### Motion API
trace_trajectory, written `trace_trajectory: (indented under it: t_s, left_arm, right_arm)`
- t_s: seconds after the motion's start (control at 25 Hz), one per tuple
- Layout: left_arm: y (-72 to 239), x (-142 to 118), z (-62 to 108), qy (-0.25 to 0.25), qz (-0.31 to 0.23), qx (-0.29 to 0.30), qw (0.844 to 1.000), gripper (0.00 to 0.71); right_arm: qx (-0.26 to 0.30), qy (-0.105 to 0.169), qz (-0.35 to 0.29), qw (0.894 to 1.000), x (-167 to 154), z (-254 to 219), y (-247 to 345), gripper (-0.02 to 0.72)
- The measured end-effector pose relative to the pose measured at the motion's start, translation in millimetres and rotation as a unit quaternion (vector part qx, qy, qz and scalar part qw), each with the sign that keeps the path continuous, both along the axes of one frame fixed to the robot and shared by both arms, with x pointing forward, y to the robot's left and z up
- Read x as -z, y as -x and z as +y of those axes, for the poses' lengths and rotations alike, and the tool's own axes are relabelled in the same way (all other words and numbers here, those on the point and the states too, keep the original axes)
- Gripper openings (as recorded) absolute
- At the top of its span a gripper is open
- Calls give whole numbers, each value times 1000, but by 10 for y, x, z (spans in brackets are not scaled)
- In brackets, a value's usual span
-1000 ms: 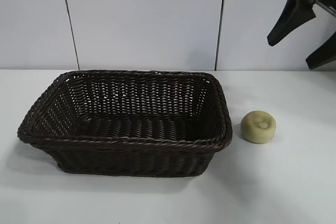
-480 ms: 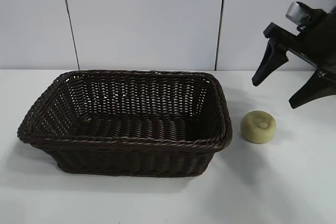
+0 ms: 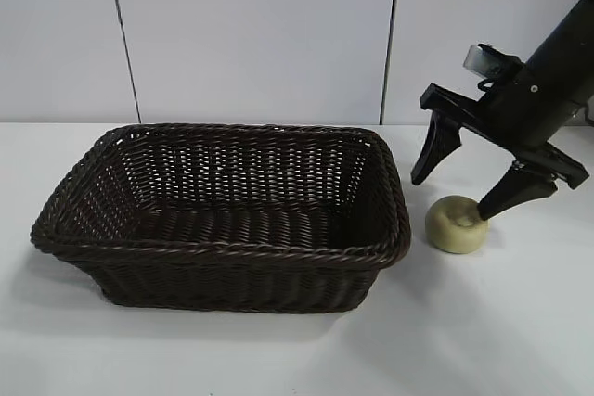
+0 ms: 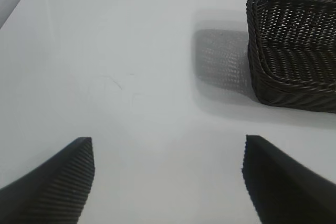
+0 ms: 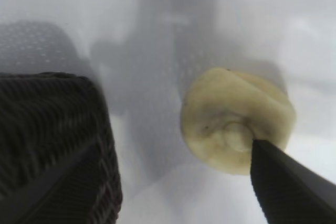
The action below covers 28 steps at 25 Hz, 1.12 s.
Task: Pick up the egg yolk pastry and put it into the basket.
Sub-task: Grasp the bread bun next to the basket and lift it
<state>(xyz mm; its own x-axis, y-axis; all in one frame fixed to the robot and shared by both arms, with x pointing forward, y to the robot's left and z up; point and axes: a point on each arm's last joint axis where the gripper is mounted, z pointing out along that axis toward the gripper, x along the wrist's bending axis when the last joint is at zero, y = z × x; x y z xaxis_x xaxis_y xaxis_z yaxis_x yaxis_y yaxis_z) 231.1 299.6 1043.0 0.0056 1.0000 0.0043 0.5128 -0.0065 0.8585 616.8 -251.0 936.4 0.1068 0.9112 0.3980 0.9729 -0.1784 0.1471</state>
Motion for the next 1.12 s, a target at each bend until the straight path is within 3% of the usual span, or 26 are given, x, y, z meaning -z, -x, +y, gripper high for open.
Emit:
trace_trajectory:
  t_s: [0.36,0.52,0.76,0.84,0.92,1.0,1.12]
  left_arm:
    - [0,0,0,0,0,0,1000,568]
    - [0,0,0,0,0,0,1000,568]
    - [0,0,0,0,0,0,1000,568]
    - [0,0,0,0,0,0,1000,568]
    - [0,0,0,0,0,0,1000,568]
    - [0,0,0,0,0,0,1000,568]
    - [0,0,0,0,0,0,1000,568]
  right_arm:
    - [-16,13,13,1000,-105,-35,-37,567]
    - [-12,38,30,999,41,-76,-53,567]
    - [10,44,31,999,245,-91,-123,560]
    - [16,44,31,998,263,-94,-132,506]
    - [18,44,28,998,262,-95,-139,381]
    - [19,44,25,999,262,-95,-144,193]
    - [19,40,26,999,236,-88,-158,64]
